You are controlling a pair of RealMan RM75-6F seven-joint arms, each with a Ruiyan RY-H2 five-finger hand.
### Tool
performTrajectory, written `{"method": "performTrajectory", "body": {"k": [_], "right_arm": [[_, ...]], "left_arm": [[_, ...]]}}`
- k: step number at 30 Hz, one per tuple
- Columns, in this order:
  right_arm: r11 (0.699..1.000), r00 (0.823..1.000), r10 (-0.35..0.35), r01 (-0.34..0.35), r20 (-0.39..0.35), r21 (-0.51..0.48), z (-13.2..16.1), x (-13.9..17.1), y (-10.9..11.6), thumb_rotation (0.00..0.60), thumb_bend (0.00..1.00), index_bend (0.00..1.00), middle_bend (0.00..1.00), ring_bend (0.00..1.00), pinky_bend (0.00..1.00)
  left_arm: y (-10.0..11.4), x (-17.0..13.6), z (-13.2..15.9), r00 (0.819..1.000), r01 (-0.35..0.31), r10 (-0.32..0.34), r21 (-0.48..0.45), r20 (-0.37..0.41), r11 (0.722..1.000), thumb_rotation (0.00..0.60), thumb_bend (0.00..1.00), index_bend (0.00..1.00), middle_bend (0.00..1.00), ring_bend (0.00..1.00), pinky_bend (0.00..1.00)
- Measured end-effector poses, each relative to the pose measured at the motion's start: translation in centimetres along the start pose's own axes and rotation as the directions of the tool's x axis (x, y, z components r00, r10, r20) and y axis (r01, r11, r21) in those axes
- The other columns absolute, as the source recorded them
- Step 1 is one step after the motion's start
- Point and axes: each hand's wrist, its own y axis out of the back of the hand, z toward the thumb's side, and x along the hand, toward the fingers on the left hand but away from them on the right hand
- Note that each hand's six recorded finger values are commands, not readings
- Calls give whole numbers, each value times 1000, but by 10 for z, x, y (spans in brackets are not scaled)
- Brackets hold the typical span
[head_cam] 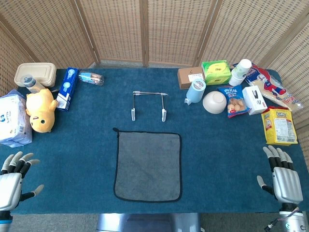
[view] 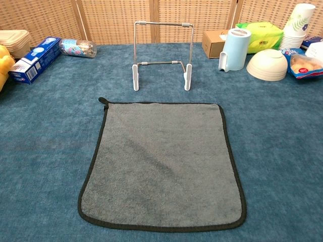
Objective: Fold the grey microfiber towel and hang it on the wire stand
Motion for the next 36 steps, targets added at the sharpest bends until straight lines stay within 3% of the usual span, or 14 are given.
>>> {"method": "performTrajectory", "body": {"k": [5, 10, 17, 20, 30, 36], "right_arm": [[1000, 1000, -5, 5, 3, 0, -1, 1, 2, 600, 282, 74, 85, 0, 0], [1000, 1000, -6, 7, 12, -2, -3, 2, 3, 600, 282, 75, 85, 0, 0], [1000, 999, -12, 12, 35, -1, -10, 6, 5, 600, 282, 74, 84, 0, 0], [1000, 999, -20, 20, 48, 1, -14, 8, 7, 600, 281, 75, 85, 0, 0], [1000, 998, -30, 30, 63, -8, -19, 13, 10, 600, 281, 75, 85, 0, 0], [999, 996, -30, 31, 79, -12, -26, 17, 10, 600, 282, 75, 85, 0, 0]], "left_arm": [[-1, 4, 6, 1000, 11, -11, -3, 29, 1000, 600, 103, 283, 202, 104, 18], [-6, 14, 26, 992, 48, -48, 1, 115, 999, 600, 102, 286, 202, 104, 18], [-20, 29, 68, 956, 141, -134, -8, 262, 990, 600, 102, 291, 201, 104, 18], [-30, 33, 91, 924, 190, -177, -4, 338, 982, 600, 102, 292, 200, 104, 18], [-63, 27, 170, 785, 291, -279, 68, 554, 954, 600, 102, 294, 196, 104, 22], [-81, 20, 206, 726, 306, -293, 89, 622, 948, 600, 102, 286, 194, 104, 25]]}}
